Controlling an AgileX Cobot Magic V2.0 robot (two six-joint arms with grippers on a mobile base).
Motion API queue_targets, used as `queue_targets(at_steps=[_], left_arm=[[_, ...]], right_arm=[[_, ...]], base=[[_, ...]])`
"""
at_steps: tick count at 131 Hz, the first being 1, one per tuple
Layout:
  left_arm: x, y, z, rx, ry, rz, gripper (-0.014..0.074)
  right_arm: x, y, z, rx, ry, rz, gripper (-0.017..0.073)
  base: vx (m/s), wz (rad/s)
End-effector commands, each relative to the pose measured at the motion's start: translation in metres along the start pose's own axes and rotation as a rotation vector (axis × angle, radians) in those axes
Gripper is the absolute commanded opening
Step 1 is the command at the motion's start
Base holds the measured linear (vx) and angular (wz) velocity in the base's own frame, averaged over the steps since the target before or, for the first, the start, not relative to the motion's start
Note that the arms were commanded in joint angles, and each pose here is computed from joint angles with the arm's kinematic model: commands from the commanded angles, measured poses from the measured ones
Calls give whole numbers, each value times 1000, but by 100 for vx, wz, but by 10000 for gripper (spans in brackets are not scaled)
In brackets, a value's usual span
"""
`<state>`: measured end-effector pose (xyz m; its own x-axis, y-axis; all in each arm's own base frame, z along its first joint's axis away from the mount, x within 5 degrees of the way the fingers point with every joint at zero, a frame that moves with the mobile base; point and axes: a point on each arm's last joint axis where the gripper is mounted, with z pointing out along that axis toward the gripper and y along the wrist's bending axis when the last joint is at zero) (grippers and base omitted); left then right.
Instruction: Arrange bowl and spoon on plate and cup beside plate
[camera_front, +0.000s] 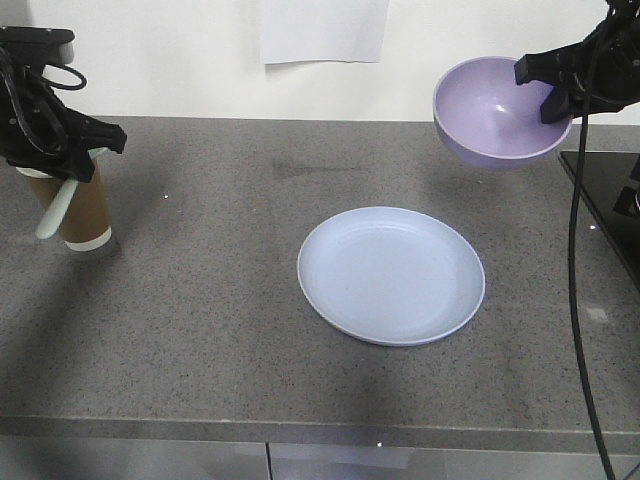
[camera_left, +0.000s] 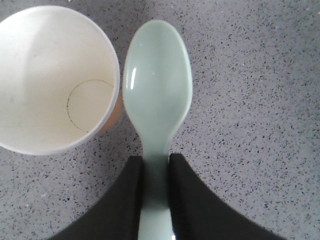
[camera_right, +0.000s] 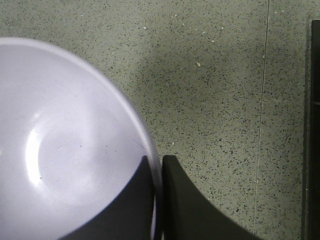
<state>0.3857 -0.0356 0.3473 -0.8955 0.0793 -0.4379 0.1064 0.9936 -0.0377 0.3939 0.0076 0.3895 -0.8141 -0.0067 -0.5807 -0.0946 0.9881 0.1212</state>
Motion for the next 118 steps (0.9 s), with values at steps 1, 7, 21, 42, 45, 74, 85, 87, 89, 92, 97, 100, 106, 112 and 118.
queue_targets(at_steps=[1, 7, 21, 42, 45, 74, 85, 87, 89, 92, 97, 100, 106, 112, 118], left_arm=[[-5, -3, -32, 7, -117, 1, -8], [-5, -3, -32, 7, -117, 1, -8], [-5, -3, -32, 7, -117, 1, -8], [-5, -3, -32, 7, -117, 1, -8], [-5, -3, -32, 7, -117, 1, -8], [-5, -3, -32, 7, -117, 1, -8], [-5, -3, -32, 7, -117, 1, -8], [-5, -3, -32, 7, -117, 1, -8], [-5, -3, -32, 7, -117, 1, -8], [-5, -3, -32, 7, -117, 1, -8], [-5, -3, -32, 7, -117, 1, -8], [-5, -3, -32, 7, -117, 1, -8], [-5, -3, -32, 7, -117, 1, -8], [-5, -3, -32, 7, -117, 1, -8], [-5, -3, -32, 7, -117, 1, -8]], right_arm=[[-9, 5, -32, -1, -130, -17, -8], [-9, 5, -32, -1, -130, -17, -8], [-9, 5, -32, -1, -130, -17, -8], [-9, 5, -32, -1, -130, -17, -8], [-9, 5, -32, -1, -130, -17, -8], [-9, 5, -32, -1, -130, -17, -8], [-9, 5, -32, -1, -130, -17, -8], [-9, 5, -32, -1, -130, -17, -8], [-9, 5, -32, -1, -130, -17, -8], [-9, 5, -32, -1, -130, -17, -8], [-9, 5, -32, -1, -130, -17, -8], [-9, 5, -32, -1, -130, -17, -8], [-9, 5, -32, -1, -130, -17, -8], [-9, 5, -32, -1, -130, -17, -8], [-9, 5, -32, -1, -130, -17, -8]], base=[[3, 0], [3, 0], [3, 0], [3, 0], [3, 0], [4, 0], [4, 0], [4, 0], [4, 0], [4, 0], [3, 0], [3, 0], [3, 0], [3, 0], [3, 0]])
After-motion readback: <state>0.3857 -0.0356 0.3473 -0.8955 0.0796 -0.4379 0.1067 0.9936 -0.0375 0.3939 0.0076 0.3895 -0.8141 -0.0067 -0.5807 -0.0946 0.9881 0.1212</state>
